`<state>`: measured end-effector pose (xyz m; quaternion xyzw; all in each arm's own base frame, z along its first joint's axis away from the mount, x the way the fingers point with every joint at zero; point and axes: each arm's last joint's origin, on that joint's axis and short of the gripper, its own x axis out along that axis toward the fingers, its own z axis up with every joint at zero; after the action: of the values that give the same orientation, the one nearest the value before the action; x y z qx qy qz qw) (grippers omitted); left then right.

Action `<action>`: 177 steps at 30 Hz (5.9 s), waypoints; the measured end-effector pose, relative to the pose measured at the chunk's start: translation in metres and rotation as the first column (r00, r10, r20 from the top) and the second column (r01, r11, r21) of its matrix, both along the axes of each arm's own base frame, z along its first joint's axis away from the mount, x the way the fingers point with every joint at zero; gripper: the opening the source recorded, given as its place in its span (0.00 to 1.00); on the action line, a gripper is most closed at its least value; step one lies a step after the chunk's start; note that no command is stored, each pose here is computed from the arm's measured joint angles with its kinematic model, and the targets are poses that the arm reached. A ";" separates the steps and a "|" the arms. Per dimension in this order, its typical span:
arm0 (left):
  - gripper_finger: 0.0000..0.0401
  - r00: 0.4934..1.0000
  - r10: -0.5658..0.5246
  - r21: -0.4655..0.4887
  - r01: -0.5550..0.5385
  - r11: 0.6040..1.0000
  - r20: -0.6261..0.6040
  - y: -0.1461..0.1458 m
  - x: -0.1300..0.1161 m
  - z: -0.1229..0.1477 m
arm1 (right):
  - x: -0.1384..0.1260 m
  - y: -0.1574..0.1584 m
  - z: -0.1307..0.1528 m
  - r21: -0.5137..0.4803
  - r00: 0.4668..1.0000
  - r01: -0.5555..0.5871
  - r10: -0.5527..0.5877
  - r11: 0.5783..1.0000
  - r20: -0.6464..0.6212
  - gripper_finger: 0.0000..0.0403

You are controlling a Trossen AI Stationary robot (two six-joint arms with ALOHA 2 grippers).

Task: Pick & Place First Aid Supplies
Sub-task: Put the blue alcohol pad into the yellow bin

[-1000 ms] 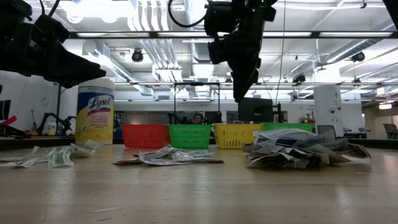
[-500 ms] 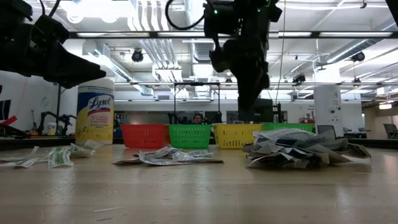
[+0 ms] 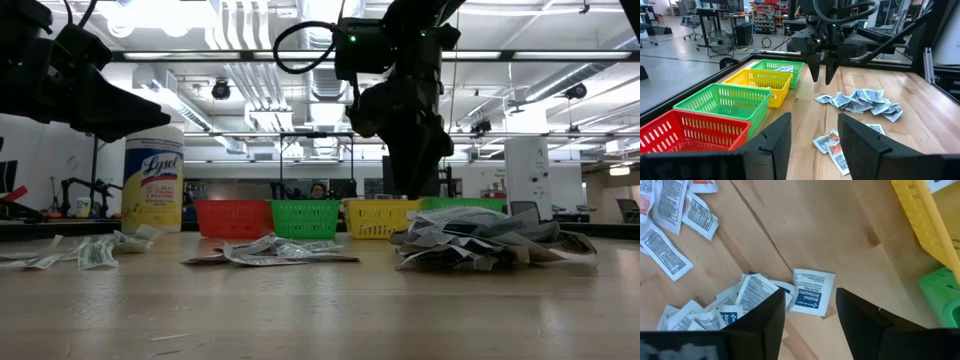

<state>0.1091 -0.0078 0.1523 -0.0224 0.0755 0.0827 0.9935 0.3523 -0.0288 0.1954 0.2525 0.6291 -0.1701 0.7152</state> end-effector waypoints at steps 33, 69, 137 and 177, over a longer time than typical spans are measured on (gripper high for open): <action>0.39 1.000 0.000 0.000 0.000 1.000 0.000 0.000 0.000 0.000 | -0.006 0.012 -0.034 0.050 0.999 0.011 -0.013 0.999 0.035 0.44; 0.39 1.000 0.000 0.000 0.000 1.000 0.000 0.000 0.000 0.000 | -0.023 0.010 -0.064 -0.063 0.999 0.039 -0.038 0.997 0.024 0.03; 0.39 0.999 -0.003 0.024 0.004 1.000 -0.036 0.000 0.002 -0.003 | 0.014 0.003 -0.046 -0.140 0.991 -0.098 0.084 0.985 -0.101 0.02; 0.39 0.999 0.001 0.001 -0.001 1.000 -0.036 0.000 0.002 -0.003 | 0.068 -0.003 0.035 0.305 0.450 -0.819 0.213 0.487 0.867 0.02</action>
<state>0.1109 -0.0080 0.1490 -0.0203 0.0935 0.0835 0.9919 0.4203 -0.0315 0.2305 0.3182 0.3427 0.4507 0.7604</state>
